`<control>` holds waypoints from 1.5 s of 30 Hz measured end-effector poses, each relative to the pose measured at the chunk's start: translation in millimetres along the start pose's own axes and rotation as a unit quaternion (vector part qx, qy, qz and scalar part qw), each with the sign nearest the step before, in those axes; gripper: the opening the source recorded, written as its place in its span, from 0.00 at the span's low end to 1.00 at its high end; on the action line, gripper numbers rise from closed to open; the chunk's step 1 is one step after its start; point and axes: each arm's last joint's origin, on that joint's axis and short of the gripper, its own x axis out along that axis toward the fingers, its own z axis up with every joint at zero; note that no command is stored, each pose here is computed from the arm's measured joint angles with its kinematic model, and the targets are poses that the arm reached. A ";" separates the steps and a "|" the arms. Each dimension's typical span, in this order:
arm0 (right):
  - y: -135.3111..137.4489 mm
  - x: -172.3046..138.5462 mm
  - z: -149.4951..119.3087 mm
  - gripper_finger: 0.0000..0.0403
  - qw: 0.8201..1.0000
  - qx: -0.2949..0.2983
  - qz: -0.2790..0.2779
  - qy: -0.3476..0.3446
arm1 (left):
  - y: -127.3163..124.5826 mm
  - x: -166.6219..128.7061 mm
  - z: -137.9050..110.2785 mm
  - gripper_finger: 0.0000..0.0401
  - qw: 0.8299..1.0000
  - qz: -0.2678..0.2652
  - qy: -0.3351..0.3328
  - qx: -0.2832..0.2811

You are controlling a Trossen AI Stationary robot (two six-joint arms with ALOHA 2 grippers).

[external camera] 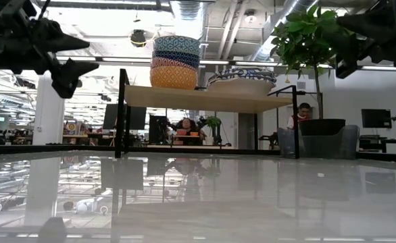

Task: Place and stack bowls onto a shelf
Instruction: Return to Home Position

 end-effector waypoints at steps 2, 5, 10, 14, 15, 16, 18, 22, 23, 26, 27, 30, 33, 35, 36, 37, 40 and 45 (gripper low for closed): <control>-0.2 0.0 -0.9 0.48 1.000 0.000 -0.001 0.005 | -0.8 0.5 -1.7 0.52 1.000 0.009 0.001 0.006; -0.4 0.0 -1.8 0.48 1.000 0.000 -0.002 0.009 | -2.5 1.1 -3.5 0.52 1.000 0.014 0.002 0.008; -1.2 -0.2 -5.3 0.48 1.000 0.014 -0.006 0.027 | -2.9 1.4 -3.9 0.52 0.999 0.041 -0.012 0.008; -1.5 -0.2 -6.5 0.48 0.998 0.045 -0.009 0.033 | -1.6 1.3 -5.0 0.52 0.998 0.054 -0.012 -0.014; -1.5 -0.2 -6.7 0.48 0.998 0.052 -0.010 0.034 | -1.5 1.3 -5.4 0.52 0.998 0.053 -0.009 -0.023; -1.6 -0.3 -6.9 0.48 0.998 0.057 -0.010 0.035 | -1.2 1.3 -6.0 0.52 0.998 0.054 -0.006 -0.031; -1.6 -0.3 -7.1 0.48 0.998 0.059 -0.010 0.036 | -1.0 1.3 -6.2 0.52 0.998 0.056 -0.007 -0.039; -1.6 -0.3 -7.1 0.48 0.998 0.059 -0.010 0.036 | -0.9 1.4 -6.3 0.52 0.997 0.057 -0.007 -0.042; -1.6 -0.3 -7.1 0.48 0.998 0.059 -0.010 0.036 | -0.8 1.4 -6.4 0.52 0.997 0.057 -0.007 -0.042; -1.6 -0.3 -7.1 0.48 0.998 0.059 -0.010 0.036 | -0.8 1.4 -6.5 0.52 0.997 0.057 -0.007 -0.042; -1.6 -0.3 -7.1 0.48 0.998 0.059 -0.010 0.036 | -0.8 1.4 -6.5 0.52 0.997 0.057 -0.007 -0.042; -1.6 -0.3 -7.1 0.48 0.998 0.058 -0.010 0.036 | -0.7 1.4 -6.6 0.52 0.997 0.057 -0.007 -0.042; -1.6 -0.3 -7.1 0.48 0.998 0.058 -0.010 0.036 | -0.7 1.4 -6.6 0.52 0.997 0.057 -0.007 -0.042; -1.6 -0.3 -7.0 0.48 0.998 0.058 -0.010 0.036 | -0.6 1.4 -6.7 0.52 0.997 0.057 -0.007 -0.042; -1.6 -0.3 -7.1 0.48 0.998 0.058 -0.010 0.036 | -0.6 1.4 -6.7 0.52 0.997 0.057 -0.007 -0.042; -1.6 -0.3 -7.1 0.48 0.998 0.058 -0.010 0.036 | -0.6 1.4 -6.8 0.52 0.997 0.057 -0.007 -0.042; -1.6 -0.3 -7.0 0.48 0.998 0.058 -0.010 0.036 | -0.6 1.4 -6.8 0.52 0.997 0.057 -0.007 -0.042; -1.6 -0.3 -7.0 0.48 0.998 0.058 -0.010 0.036 | -0.5 1.4 -6.8 0.52 0.997 0.057 -0.007 -0.042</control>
